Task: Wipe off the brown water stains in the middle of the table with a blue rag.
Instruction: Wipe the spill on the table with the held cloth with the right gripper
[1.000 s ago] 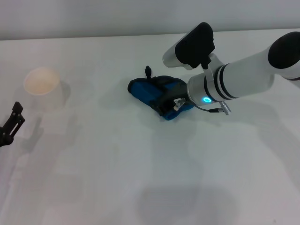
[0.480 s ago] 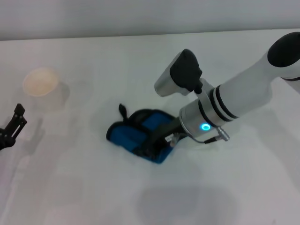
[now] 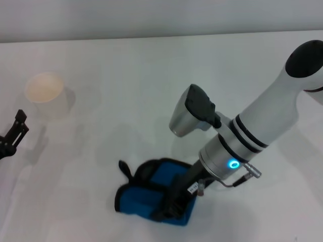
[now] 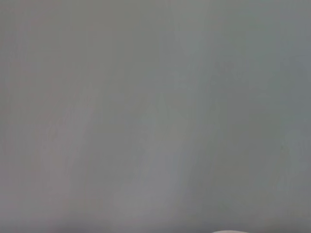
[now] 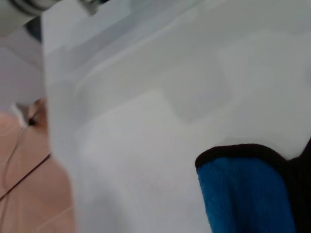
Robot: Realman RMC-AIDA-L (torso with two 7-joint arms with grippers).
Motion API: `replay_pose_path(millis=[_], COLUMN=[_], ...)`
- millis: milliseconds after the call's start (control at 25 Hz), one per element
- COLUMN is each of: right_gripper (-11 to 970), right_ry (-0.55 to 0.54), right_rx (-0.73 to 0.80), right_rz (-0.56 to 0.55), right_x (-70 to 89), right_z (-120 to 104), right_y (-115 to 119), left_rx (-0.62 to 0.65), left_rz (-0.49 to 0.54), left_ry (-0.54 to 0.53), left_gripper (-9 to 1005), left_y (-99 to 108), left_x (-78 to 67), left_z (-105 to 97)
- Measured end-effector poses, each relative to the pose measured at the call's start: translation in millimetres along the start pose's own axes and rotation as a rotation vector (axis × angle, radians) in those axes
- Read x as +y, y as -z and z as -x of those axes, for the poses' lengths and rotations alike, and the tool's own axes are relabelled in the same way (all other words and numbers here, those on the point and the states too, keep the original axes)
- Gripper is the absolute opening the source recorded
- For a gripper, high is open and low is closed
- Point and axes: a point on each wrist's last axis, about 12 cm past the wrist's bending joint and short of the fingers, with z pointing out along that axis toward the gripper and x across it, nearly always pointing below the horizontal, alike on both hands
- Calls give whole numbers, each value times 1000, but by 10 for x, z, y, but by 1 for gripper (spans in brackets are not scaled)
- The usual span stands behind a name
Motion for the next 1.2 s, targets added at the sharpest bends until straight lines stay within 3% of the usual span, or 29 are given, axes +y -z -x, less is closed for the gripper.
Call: replay_pose_path(millis=[400,640,1200], right_gripper=[33,34,36], right_ry=[10,25,39], right_rx=[80,-60,-188], right_rz=[68,-21,-202], right_x=[76,-25,-206], right_z=[-79,30,232], right_y=[-6,-21,18], left_rx=[4,5,5], left_rz=[2,3,5], left_ry=[-8,-11,-32], left_gripper=[887,887,886], left_y=[-9,-12,-47], left_x=[25,35,75], left_z=[6,8,28])
